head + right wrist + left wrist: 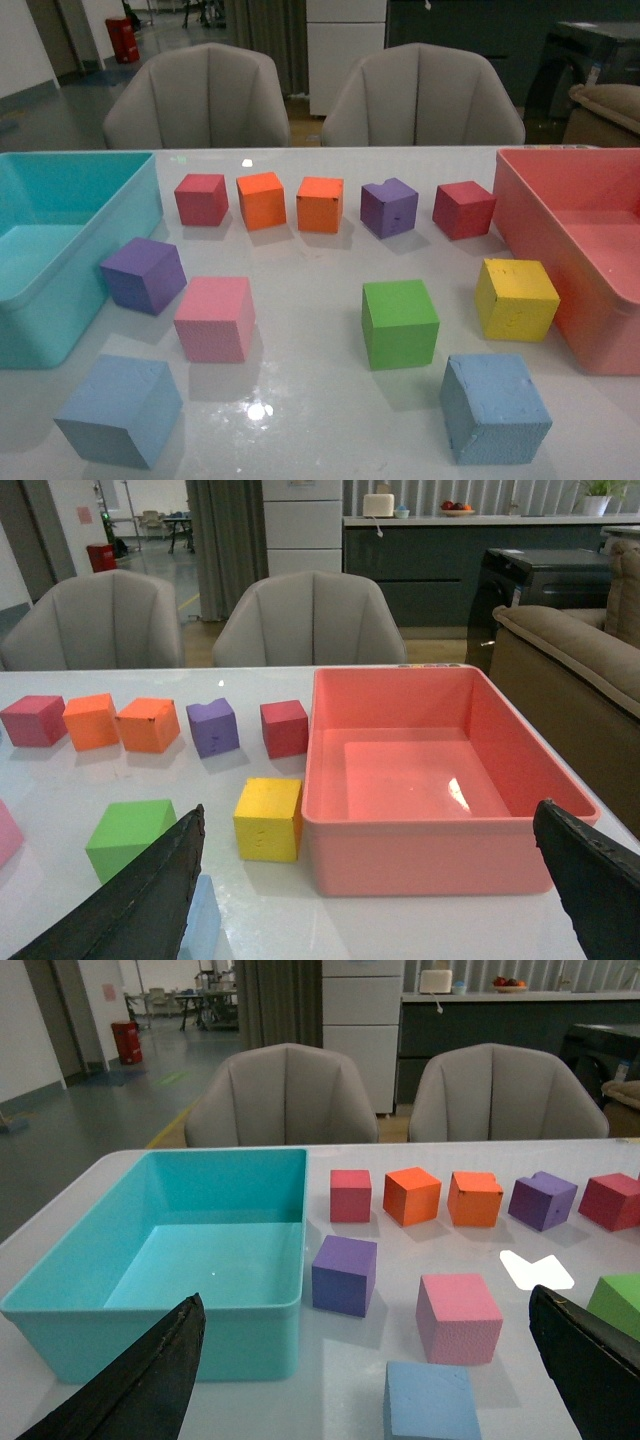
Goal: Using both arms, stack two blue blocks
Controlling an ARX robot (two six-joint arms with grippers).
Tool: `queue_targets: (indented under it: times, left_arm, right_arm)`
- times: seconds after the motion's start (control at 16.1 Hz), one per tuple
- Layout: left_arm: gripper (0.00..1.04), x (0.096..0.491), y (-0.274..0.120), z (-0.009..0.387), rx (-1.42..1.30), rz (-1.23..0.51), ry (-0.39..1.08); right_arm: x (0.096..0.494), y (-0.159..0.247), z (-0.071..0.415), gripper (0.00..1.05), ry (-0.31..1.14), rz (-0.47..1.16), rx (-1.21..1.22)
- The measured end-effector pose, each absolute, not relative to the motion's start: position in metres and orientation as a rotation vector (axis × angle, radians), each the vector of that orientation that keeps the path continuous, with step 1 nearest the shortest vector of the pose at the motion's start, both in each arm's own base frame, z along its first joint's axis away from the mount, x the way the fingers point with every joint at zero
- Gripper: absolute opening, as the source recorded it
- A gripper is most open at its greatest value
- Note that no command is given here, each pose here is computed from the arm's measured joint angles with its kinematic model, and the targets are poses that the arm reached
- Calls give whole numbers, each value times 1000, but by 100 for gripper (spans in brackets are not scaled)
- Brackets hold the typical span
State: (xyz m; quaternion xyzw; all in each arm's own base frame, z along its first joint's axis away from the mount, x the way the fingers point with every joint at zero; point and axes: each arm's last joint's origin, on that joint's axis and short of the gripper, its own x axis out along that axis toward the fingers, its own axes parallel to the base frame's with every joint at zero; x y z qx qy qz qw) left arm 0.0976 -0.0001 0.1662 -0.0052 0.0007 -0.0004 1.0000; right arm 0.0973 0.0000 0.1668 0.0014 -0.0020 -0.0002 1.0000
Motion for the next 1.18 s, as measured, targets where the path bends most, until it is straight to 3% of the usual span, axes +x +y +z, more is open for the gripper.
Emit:
queue_targets:
  times: [0.31,0.44,0.56,0.75,0.81,1.0,1.18]
  left_arm:
    - [98,98,0,166,-10,-1,1]
    - [98,98,0,166,-10,0,1]
    - [98,98,0,166,-10,0,1]
    - [98,98,0,166,-10,-1,1]
    - [98,98,0,166,-10,-1,1]
    - [98,98,0,166,-10,-1,1]
    - [98,98,0,166,-10,-1,1]
  right_arm:
    - [97,0,167,98,-3,0,3]
    - [102,0,168,98,58,-104,-9]
    - [118,-3,200,98,10,-152,-19]
    - [157,10,249,98,-71,-83,-19]
    - [232,37,251,98,198,13,-7]
    - [281,69,223,98,439,71,19]
    - [294,93,179,98,624,100,14]
